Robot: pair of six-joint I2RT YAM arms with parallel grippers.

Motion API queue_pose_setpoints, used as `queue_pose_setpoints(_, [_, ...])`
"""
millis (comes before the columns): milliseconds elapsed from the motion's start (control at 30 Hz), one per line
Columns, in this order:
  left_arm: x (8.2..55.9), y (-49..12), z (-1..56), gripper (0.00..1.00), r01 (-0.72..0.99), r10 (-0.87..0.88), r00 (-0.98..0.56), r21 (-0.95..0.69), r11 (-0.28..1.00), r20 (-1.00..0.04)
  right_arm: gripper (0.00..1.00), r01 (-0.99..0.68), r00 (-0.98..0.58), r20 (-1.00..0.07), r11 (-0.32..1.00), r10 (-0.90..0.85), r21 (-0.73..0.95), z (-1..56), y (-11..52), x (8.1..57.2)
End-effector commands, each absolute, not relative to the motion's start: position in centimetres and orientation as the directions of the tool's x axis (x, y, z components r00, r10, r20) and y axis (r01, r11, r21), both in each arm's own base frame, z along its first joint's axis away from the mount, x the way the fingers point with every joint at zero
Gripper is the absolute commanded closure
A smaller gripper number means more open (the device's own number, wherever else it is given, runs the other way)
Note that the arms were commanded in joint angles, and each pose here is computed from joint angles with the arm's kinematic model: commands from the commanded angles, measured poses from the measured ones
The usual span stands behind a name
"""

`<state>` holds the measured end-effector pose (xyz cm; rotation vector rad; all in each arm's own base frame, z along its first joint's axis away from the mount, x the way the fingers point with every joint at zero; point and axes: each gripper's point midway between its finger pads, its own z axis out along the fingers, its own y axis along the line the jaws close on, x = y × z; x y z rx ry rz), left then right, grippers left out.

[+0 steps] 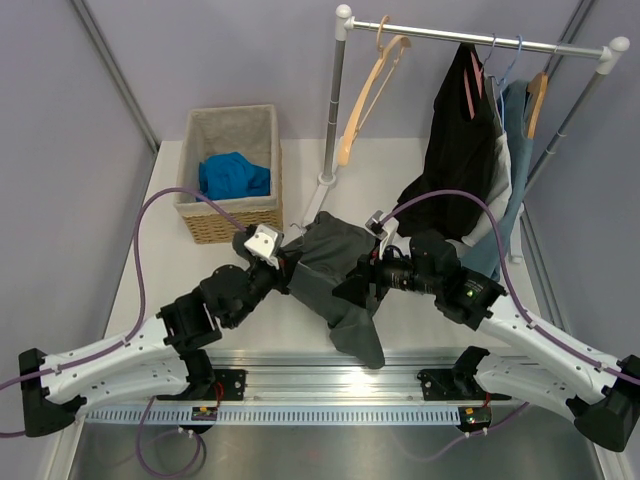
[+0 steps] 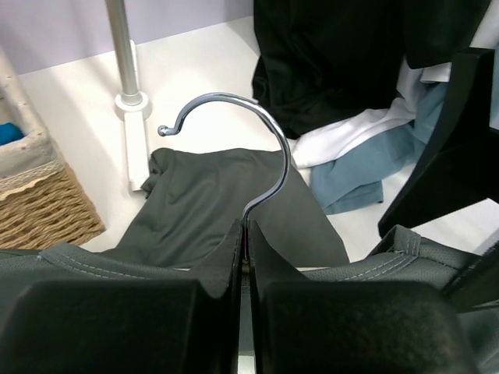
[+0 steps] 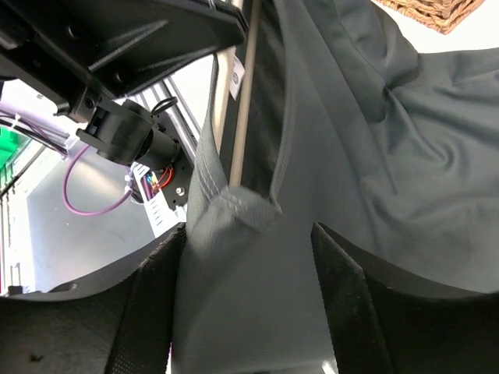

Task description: Remove the t-shirt from the hanger

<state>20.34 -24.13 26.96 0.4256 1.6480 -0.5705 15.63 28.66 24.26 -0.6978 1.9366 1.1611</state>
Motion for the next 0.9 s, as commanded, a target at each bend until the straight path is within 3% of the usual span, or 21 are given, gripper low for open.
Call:
queue_pose_setpoints(0, [21.0,-22.3,29.4,1.00,0.504,-0.137,-0.101,-0.169,0.847,-0.985,0.28,-0.790,-0.527,-0.847,0.408,-0.072,0.457,24.6,28.7,15.2])
queue_pose_setpoints(267, [21.5,-17.9,30.2,1.00,0.361,-0.191,-0.041,-0.193,0.912,-0.981,0.27,-0.793,-0.532,-0.842,0.400,-0.086,0.460,24.4,28.2,14.5])
queue_pose_setpoints(367, [21.5,-17.5,30.4,1.00,0.357,-0.201,-0.035,-0.200,0.913,-0.979,0.33,-0.799,-0.535,-0.840,0.376,-0.089,0.469,24.4,28.1,13.8])
queue_pose_setpoints(567, [22.0,-16.8,29.9,1.00,0.299,-0.185,-0.033,-0.187,0.936,-0.982,0.62,-0.801,-0.554,-0.826,0.338,-0.106,0.494,22.8,28.3,12.8])
queue_pose_setpoints(600, [22.0,-16.8,29.9,1.00,0.299,-0.185,-0.033,-0.187,0.936,-0.982,0.62,-0.802,-0.552,-0.827,0.336,-0.102,0.494,22.9,28.4,12.8])
queue_pose_setpoints(700, [22.1,-16.2,29.9,1.00,0.271,-0.195,-0.027,-0.195,0.943,-0.980,0.81,-0.791,-0.567,-0.817,0.345,-0.104,0.505,22.4,28.4,13.0])
queue_pose_setpoints(867, [22.1,-15.1,29.7,1.00,0.234,-0.205,-0.016,-0.203,0.951,-0.979,0.98,-0.774,-0.570,-0.817,0.389,-0.083,0.500,22.1,27.6,13.2])
